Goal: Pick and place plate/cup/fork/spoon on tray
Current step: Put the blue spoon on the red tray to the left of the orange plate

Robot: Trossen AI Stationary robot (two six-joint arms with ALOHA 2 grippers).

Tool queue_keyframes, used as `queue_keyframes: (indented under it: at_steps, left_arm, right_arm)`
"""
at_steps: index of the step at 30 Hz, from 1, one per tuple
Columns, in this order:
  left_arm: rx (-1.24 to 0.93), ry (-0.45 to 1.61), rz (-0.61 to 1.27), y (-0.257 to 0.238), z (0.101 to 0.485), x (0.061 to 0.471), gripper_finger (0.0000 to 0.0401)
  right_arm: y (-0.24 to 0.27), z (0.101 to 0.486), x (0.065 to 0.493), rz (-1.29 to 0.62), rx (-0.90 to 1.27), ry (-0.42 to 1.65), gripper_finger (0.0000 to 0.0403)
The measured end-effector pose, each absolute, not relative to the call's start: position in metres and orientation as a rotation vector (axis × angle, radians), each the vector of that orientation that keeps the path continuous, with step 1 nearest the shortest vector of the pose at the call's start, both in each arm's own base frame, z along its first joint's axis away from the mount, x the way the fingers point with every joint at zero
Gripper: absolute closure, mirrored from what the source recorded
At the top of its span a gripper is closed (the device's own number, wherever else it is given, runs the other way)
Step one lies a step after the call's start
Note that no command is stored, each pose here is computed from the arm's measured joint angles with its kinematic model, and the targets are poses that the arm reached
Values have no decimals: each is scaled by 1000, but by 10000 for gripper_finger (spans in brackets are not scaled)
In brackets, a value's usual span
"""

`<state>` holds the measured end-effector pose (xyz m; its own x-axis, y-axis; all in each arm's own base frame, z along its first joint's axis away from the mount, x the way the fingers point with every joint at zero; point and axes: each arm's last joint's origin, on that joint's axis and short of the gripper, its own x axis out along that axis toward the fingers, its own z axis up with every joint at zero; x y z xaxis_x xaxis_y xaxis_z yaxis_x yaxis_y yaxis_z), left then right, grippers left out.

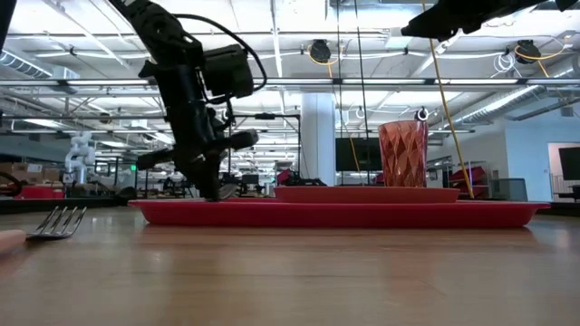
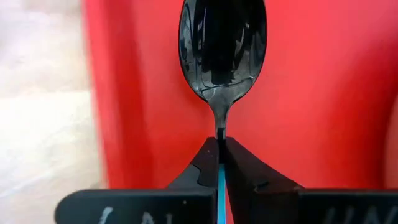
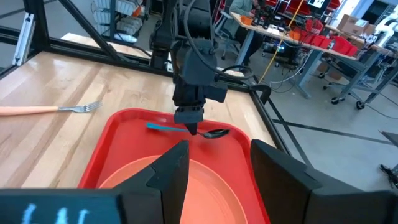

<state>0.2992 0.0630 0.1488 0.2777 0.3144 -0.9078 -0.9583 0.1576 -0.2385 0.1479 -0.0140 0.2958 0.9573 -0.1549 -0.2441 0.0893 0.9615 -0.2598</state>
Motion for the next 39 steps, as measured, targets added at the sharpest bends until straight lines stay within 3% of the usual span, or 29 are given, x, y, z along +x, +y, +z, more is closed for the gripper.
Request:
queue_keyframes:
  at_steps: [33, 39]
  left_arm:
    - [-953, 846, 1053, 63, 148, 300, 367]
    - [-937, 860, 1052, 61, 145, 301, 327]
  right_arm:
    - [-14, 296, 148, -125, -247, 265, 239]
    - [-14, 296, 148, -125, -247, 265, 239]
